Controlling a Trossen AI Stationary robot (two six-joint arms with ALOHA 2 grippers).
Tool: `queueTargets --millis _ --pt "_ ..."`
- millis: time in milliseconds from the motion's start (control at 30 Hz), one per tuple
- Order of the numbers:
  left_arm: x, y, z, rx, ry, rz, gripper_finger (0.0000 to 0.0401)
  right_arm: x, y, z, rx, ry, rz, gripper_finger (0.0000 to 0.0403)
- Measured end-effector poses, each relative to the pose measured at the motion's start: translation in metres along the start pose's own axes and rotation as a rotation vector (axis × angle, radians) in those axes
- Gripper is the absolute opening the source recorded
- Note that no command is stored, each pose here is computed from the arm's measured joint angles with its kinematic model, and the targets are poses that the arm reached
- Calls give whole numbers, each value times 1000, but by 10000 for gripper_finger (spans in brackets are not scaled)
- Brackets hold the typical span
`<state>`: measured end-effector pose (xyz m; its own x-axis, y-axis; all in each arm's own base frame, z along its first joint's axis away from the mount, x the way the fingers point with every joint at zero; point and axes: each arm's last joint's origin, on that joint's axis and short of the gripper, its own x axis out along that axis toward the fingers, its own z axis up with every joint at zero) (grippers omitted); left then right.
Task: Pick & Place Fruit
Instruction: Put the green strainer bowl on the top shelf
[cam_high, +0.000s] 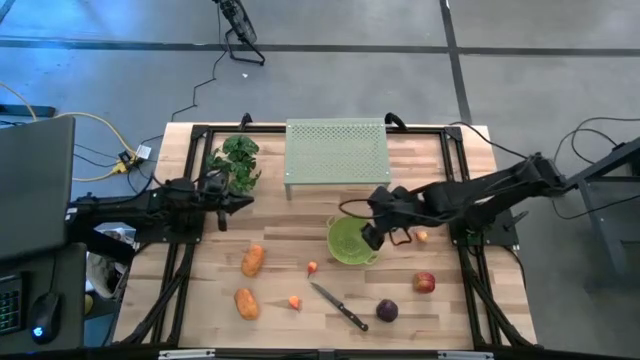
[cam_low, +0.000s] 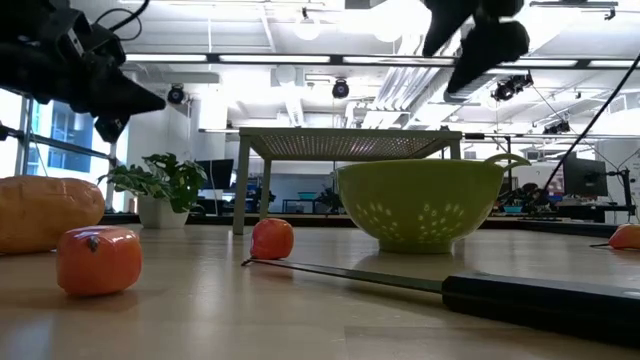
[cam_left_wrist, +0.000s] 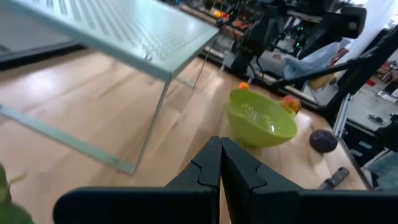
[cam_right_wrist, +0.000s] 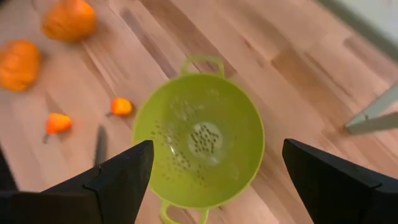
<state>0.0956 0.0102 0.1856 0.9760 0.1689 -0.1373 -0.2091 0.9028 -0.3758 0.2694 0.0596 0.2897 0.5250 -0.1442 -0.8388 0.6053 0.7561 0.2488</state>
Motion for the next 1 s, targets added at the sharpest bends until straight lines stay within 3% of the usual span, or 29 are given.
queueTargets --millis 400,767,1000 --pt "2 0 -3 -2 45 -7 3 43 9 -10 5 119 -100 348" --pt "2 0 -3 -2 48 -16 3 70 6 -17 76 182 -211 268" --pt "2 0 -4 -20 59 -39 3 82 3 -18 91 205 -269 239"
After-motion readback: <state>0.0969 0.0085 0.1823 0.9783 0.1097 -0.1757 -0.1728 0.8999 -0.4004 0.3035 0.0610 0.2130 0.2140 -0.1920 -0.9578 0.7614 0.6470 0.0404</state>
